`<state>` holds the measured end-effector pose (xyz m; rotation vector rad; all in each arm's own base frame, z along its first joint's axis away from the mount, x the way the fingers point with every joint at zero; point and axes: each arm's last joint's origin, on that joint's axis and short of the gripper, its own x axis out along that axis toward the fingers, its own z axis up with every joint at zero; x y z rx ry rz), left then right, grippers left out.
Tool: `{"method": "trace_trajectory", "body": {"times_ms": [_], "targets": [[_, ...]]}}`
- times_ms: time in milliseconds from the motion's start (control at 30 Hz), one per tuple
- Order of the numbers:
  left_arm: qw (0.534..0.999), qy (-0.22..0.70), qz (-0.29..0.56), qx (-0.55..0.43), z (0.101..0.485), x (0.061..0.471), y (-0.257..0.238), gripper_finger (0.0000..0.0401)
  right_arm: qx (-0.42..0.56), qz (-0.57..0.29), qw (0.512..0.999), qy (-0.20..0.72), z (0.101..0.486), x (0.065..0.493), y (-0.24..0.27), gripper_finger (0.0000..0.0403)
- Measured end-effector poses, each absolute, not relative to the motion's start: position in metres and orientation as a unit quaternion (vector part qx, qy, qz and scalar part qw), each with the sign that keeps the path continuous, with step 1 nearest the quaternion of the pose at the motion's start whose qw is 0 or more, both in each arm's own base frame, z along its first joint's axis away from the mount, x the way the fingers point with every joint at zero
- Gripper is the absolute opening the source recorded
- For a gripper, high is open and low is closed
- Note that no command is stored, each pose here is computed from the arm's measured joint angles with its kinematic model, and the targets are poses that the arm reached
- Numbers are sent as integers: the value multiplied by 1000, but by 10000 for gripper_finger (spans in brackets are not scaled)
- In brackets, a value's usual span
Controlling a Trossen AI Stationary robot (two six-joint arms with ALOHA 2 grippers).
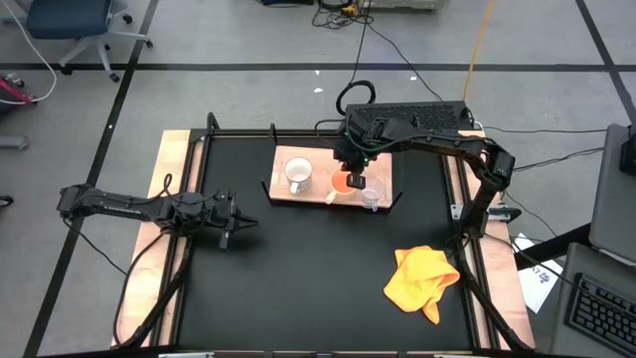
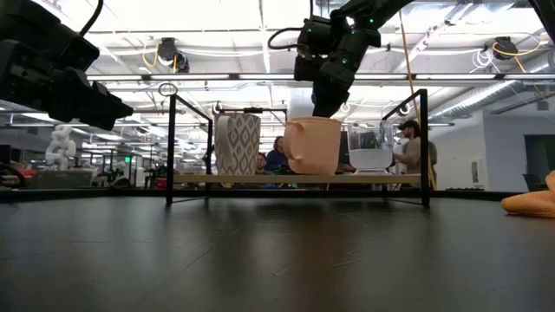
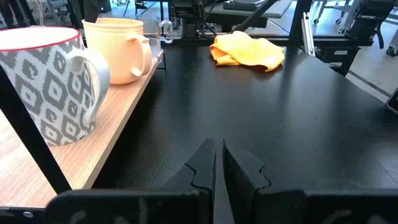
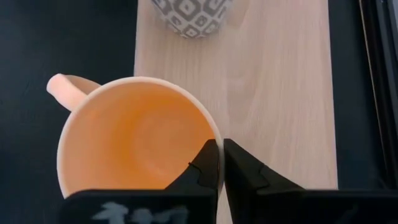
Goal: Stack small to large cups/mugs on shelf
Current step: Adjust the orange mug on the shelf
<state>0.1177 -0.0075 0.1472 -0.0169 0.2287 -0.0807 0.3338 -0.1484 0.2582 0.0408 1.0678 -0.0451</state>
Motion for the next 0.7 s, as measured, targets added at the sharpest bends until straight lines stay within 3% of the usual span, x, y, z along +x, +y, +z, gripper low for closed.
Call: {"method": "trace_trajectory", "body": {"times_ms": [700], "targets": [[993,114,-41,-3,147,118,-7,33,44,-32,857,513,259,334,-147,2]]}}
